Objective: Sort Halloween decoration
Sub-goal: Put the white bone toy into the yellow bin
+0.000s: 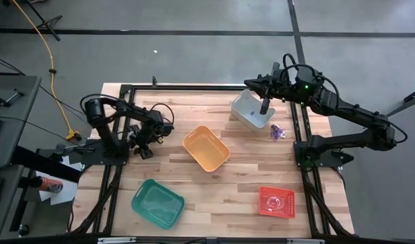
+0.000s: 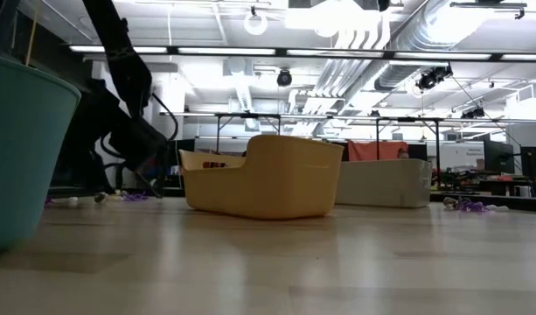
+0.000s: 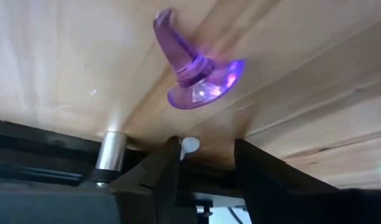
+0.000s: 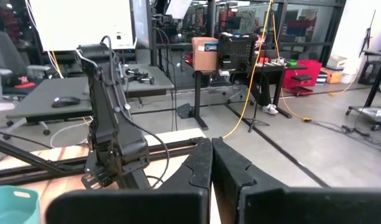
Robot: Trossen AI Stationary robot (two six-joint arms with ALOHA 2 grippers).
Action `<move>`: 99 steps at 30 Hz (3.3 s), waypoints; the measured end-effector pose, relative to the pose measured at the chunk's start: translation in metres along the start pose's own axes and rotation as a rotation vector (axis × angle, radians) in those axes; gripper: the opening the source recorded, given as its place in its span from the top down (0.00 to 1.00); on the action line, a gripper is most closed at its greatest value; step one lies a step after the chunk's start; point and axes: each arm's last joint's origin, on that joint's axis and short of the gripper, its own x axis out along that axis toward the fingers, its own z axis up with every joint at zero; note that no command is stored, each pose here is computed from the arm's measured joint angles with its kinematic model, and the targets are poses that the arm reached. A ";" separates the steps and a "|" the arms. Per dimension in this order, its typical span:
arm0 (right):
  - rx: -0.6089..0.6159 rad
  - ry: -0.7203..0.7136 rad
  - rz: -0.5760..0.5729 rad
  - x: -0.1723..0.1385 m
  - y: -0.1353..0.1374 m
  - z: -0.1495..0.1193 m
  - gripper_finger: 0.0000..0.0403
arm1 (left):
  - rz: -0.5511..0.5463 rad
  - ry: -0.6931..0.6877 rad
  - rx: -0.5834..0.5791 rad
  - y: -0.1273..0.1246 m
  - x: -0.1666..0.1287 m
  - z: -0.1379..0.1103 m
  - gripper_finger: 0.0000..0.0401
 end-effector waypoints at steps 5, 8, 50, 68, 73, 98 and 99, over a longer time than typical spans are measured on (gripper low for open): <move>0.031 0.017 0.001 0.000 0.000 -0.002 1.00 | 0.002 0.052 0.002 0.001 0.006 0.004 0.70; 0.032 0.036 0.001 0.000 0.000 -0.004 1.00 | 0.003 0.062 0.016 0.001 0.007 0.005 0.71; 0.007 0.051 0.003 0.000 0.000 -0.005 1.00 | -0.162 -0.386 0.081 -0.005 -0.079 -0.018 1.00; 0.010 0.051 0.002 0.000 0.000 -0.005 1.00 | -0.163 -0.633 -0.191 -0.029 -0.061 -0.043 0.88; 0.027 0.049 0.001 0.000 0.000 -0.005 1.00 | -0.203 -0.675 -0.257 -0.037 -0.054 -0.039 0.73; 0.033 0.049 0.002 0.000 0.000 -0.005 1.00 | -0.117 -0.567 -0.354 -0.048 -0.036 -0.015 0.62; 0.033 0.049 0.001 0.000 0.000 -0.005 1.00 | -0.114 -0.562 -0.342 -0.048 -0.035 -0.013 0.62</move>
